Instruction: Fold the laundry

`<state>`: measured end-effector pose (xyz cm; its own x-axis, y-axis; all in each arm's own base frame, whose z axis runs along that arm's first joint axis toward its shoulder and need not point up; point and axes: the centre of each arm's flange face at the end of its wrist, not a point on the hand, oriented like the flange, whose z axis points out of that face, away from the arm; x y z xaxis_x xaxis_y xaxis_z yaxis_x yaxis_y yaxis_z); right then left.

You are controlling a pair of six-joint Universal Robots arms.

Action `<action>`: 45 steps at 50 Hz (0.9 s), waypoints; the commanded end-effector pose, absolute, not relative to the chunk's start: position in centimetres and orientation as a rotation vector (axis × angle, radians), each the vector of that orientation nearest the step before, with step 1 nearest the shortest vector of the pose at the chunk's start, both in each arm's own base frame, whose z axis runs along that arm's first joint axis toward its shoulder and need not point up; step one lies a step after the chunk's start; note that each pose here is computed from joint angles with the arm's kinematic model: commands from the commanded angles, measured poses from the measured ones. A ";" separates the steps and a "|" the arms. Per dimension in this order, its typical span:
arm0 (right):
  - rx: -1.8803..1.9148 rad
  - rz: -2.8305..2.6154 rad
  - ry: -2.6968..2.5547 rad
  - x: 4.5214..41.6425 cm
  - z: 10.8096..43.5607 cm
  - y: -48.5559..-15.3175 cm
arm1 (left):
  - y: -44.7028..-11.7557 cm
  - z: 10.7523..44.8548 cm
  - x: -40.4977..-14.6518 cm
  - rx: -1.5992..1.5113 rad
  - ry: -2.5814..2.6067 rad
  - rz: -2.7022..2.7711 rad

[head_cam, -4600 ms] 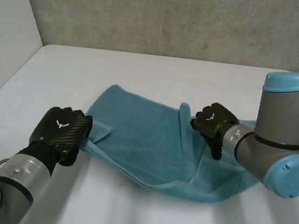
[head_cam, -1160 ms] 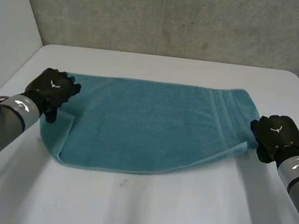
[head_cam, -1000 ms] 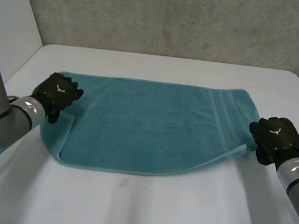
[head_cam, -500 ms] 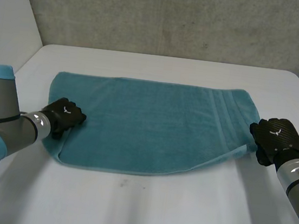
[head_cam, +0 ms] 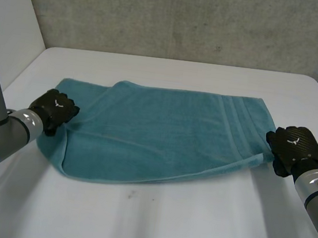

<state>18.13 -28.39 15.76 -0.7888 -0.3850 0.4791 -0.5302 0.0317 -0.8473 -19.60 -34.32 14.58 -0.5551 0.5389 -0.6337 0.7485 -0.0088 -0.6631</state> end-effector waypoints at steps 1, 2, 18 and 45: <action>0.970 1.872 -2.166 18.2 15.8 -28.4 | -33.8 14.3 -18.8 1.352 2.094 -1.568; 0.970 1.872 -2.166 18.2 15.8 -28.4 | -33.7 14.2 -18.6 1.349 2.101 -1.561; 0.944 1.858 -2.158 17.8 16.0 -28.7 | -32.7 16.2 -17.5 1.268 2.057 -1.625; 1.288 1.383 -2.145 15.1 22.1 -23.1 | -26.1 22.6 -11.1 0.791 2.285 -1.768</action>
